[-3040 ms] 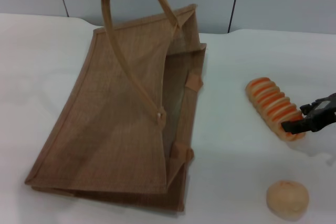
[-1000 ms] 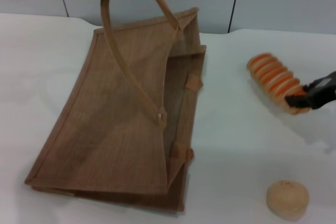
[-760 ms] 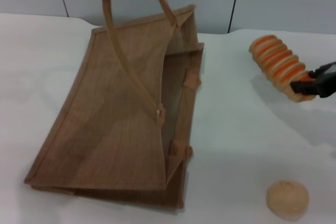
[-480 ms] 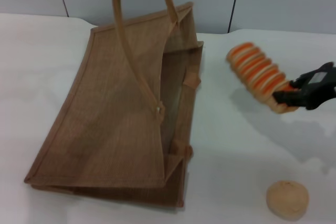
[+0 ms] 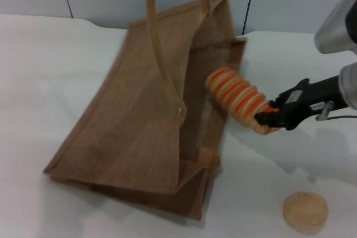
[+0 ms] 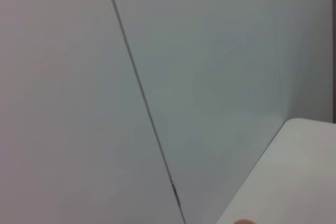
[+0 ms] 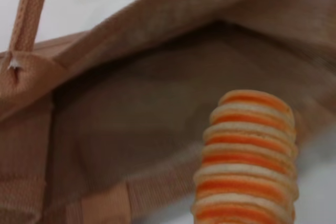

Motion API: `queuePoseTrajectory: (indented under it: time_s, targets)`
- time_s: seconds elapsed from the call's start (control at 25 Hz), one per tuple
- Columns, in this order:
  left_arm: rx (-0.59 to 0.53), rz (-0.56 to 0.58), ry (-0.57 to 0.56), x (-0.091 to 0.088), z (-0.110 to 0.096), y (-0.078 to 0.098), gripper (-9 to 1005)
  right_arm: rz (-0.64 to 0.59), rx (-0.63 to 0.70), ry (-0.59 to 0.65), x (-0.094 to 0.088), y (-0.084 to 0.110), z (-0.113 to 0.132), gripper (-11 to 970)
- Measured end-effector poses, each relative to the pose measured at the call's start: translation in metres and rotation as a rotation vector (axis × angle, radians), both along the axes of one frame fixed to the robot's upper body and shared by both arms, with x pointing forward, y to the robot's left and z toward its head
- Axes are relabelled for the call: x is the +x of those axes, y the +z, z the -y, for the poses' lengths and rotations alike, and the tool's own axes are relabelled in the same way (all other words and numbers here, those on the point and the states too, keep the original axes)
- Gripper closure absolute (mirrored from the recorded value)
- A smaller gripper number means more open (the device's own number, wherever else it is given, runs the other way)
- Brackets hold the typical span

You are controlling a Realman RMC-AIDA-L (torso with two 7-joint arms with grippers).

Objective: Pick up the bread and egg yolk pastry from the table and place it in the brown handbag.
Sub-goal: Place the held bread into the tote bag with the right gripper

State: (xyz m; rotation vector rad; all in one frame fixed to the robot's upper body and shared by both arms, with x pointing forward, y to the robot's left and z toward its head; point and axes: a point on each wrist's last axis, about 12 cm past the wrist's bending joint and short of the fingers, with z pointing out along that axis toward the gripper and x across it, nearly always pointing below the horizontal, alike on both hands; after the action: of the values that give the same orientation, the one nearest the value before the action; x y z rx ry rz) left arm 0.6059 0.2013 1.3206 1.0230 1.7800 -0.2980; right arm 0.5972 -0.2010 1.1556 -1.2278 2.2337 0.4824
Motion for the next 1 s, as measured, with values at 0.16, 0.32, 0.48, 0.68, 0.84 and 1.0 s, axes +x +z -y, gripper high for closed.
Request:
queuePoseTrajectory:
  time_s: [0.16,0.32,0.48,0.68,0.84,1.0]
  targets:
    - [-0.014,0.002,-0.017,-0.001,0.003,0.002,885,-0.004,0.04,0.022,0.001,-0.002,-0.011,658]
    - [-0.023,0.006,-0.032,-0.001,0.007,0.004,885,0.004,0.055,0.039,0.004,-0.001,-0.02,672]
    - [-0.027,0.011,-0.042,-0.001,0.011,0.006,885,0.013,0.072,0.078,0.006,0.001,-0.038,683]
    - [-0.02,0.015,-0.064,-0.002,0.019,0.008,885,0.01,0.088,0.091,0.01,-0.003,-0.053,685]
    - [-0.016,0.021,-0.078,-0.002,0.024,0.01,885,0.007,0.105,0.093,0.014,-0.005,-0.058,687]
    - [-0.022,0.03,-0.086,-0.001,0.028,0.012,885,0.01,0.113,0.096,0.018,-0.007,-0.063,697]
